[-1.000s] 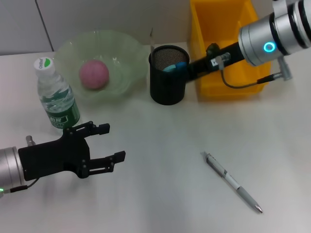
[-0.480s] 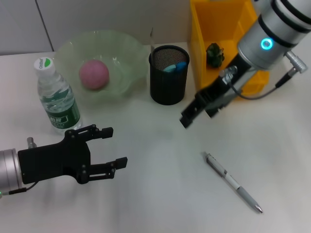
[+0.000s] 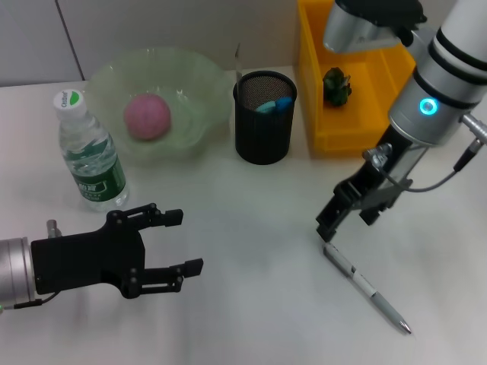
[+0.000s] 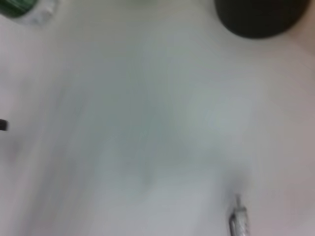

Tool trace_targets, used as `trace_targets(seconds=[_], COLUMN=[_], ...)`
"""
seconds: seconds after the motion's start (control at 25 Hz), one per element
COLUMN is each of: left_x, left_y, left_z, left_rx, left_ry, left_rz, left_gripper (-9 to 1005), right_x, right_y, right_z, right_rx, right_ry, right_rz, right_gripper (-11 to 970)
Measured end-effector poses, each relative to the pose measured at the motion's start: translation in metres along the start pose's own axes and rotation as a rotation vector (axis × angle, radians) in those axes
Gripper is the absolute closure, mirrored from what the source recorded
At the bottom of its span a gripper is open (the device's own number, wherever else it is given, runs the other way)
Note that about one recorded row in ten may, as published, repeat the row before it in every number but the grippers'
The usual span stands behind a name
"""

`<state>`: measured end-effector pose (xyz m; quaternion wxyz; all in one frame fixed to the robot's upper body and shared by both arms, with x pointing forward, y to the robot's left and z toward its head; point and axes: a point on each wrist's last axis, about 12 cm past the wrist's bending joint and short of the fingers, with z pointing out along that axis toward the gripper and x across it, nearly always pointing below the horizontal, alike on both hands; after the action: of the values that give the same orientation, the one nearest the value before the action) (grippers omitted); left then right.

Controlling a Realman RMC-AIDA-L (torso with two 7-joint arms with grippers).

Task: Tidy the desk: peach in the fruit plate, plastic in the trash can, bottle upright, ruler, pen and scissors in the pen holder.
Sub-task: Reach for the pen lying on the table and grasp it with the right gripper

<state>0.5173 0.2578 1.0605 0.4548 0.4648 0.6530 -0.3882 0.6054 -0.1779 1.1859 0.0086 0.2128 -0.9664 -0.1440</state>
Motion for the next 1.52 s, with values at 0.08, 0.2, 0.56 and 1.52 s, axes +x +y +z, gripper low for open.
trace_targets(seconds=[0.08, 0.2, 0.56, 1.52], left_x=[0.0, 0.0, 0.0, 0.0], left_y=[-0.001, -0.001, -0.005, -0.005], left_z=[0.001, 0.002, 0.005, 0.009], left_rx=[0.009, 0.021, 0.053, 0.057], left_ry=[0.002, 0.007, 0.013, 0.017], left_rz=[0.001, 0.002, 0.004, 0.005], left_gripper=[164, 164, 164, 164], right_x=[0.002, 0.004, 0.005, -0.002], right_y=[-0.002, -0.003, -0.003, 0.011], right_z=[0.003, 0.006, 0.012, 0.041], right_rx=[0.001, 0.003, 0.012, 0.072], right_ry=[0.01, 0.019, 0.024, 0.071], right_rz=[0.006, 0.009, 0.003, -0.078], right_gripper=[131, 131, 136, 156])
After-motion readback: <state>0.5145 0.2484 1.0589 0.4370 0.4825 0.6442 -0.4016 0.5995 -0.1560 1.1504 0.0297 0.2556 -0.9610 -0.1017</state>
